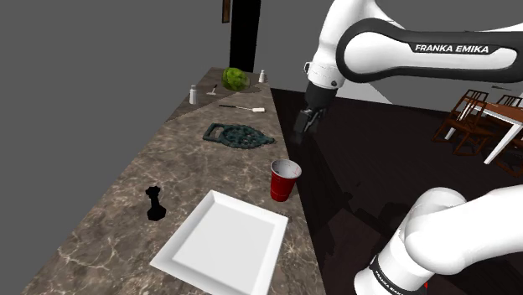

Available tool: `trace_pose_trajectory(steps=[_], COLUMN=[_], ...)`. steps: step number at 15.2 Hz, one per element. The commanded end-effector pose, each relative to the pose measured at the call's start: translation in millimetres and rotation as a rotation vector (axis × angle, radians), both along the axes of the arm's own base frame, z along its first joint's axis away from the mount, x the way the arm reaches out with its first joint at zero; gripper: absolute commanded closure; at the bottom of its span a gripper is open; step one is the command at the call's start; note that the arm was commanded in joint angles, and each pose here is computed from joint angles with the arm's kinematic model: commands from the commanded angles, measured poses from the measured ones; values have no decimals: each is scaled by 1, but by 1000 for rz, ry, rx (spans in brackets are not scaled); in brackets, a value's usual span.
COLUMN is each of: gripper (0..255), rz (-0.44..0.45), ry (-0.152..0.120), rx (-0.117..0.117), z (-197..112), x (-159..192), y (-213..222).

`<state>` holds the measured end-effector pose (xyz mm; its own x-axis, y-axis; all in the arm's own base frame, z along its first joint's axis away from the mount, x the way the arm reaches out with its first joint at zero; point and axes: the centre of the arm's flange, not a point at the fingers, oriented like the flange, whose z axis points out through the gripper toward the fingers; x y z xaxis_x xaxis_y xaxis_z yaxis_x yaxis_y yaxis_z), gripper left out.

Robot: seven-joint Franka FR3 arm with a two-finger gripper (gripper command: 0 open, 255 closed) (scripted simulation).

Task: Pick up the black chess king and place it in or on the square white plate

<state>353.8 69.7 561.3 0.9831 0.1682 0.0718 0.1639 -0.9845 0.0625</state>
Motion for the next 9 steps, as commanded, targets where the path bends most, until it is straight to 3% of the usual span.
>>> trace_pose_trajectory(steps=[1, 9], gripper=[0, 0], rz=[5, 23], ry=[6, 27], rx=[5, 23], z=[-7, -33], x=[14, 58], y=[24, 115])
